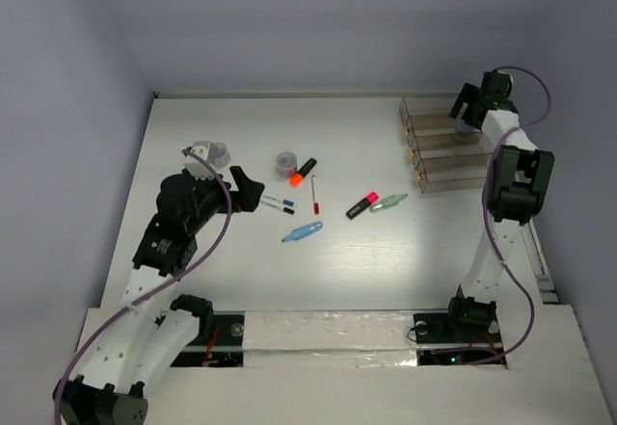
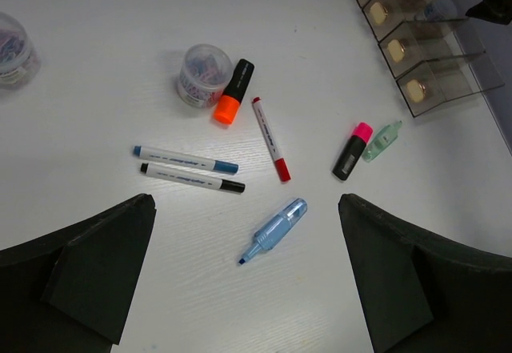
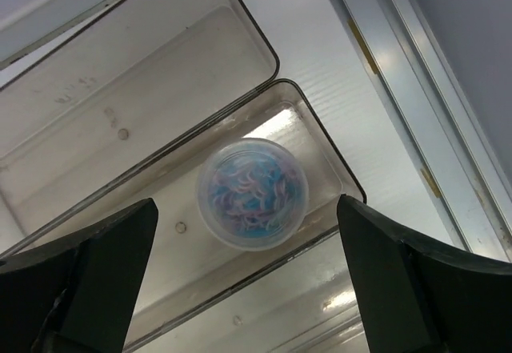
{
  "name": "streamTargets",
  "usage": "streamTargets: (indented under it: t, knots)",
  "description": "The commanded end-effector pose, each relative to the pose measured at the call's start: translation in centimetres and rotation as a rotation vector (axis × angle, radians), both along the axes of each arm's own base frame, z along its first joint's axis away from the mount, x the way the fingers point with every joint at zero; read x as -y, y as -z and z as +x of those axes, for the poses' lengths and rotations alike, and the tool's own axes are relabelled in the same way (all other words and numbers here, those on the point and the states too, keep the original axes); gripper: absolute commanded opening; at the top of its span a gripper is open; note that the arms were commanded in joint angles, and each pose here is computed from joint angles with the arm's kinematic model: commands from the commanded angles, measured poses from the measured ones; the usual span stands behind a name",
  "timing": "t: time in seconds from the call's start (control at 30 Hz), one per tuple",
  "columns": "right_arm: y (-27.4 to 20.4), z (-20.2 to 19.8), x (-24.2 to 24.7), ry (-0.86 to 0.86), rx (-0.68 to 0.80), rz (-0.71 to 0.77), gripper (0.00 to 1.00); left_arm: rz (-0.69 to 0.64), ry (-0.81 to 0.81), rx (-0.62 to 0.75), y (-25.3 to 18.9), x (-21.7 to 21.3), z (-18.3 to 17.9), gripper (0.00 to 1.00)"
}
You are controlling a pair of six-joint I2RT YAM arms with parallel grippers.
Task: Sort the stationery into containers
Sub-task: Place the stationery in the storage box, then pick up the stationery from the center of the board.
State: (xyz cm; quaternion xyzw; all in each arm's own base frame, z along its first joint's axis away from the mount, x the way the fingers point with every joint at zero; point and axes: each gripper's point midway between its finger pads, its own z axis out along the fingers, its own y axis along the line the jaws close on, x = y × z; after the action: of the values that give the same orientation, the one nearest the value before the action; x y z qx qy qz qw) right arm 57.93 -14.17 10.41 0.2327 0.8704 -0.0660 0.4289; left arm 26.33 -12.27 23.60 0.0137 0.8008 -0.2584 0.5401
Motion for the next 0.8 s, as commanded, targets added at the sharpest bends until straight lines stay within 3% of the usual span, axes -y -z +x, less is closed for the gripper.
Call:
streamTargets:
  t: [0.0, 0.1, 0.13, 0.2, 0.23, 0.27, 0.3, 0.33, 0.4, 0.43, 0.5, 0.63, 0.77]
  knots:
    - [-9.7, 0.3, -0.1, 0.009, 0.191, 0.004, 1.0, 0.014, -0.006, 0.045, -1.2, 0.0, 0.7, 0.99]
    - [-11.5, -1.0, -2.2, -0.024, 0.247, 0.098, 1.0, 0.031, -0.016, 0.009, -0.2, -0.1, 1.4, 0.99]
    - [-15.5, -1.9, -3.2, -0.031, 0.354, 0.136, 1.0, 0.041, -0.016, -0.024, 0.7, 0.0, 1.8, 0.99]
    - [-14.0, -4.2, -7.1, -0.115, 0.357, 0.246, 1.0, 0.039, -0.007, -0.055, 1.2, 0.4, 2.3, 0.99]
    - [-18.7, -5.5, -9.6, -0.172, 0.496, 0.284, 0.99, 0.041, -0.002, -0.092, 2.0, 0.7, 2.8, 0.99]
    - [-19.1, -6.7, -11.8, -0.237, 0.517, 0.335, 0.98, 0.031, 0.017, -0.083, 1.1, 1.4, 3.2, 0.99]
    - [-16.5, -8.5, -13.7, -0.264, 0.487, 0.381, 0.96, 0.024, 0.024, -0.092, 0.9, 2.0, 3.5, 0.99]
    - [-20.2, -10.2, -16.8, -0.352, 0.592, 0.396, 0.95, 0.033, 0.024, -0.129, 1.6, 2.6, 4.3, 0.99]
    - [-18.4, -13.0, -19.6, -0.402, 0.574, 0.428, 0.96, 0.045, 0.019, -0.104, -0.1, 4.2, 5.7, 0.99]
    - [-18.3, -14.3, -20.6, -0.416, 0.572, 0.445, 0.97, 0.079, 0.003, -0.164, 1.5, 4.9, 6.7, 0.99]
    - [-20.1, -17.6, -22.6, -0.474, 0.625, 0.472, 0.98, 0.135, -0.056, -0.141, 0.5, 5.6, 8.9, 0.99]
    - [-18.4, -23.0, -23.7, -0.522, 0.609, 0.503, 1.0, 0.293, -0.16, -0.244, 5.6, 6.3, 13.3, 0.99]
    - [-18.8, -26.8, -24.3, -0.593, 0.615, 0.493, 1.0, 0.345, -0.194, -0.28, 8.4, 7.1, 16.3, 0.99]
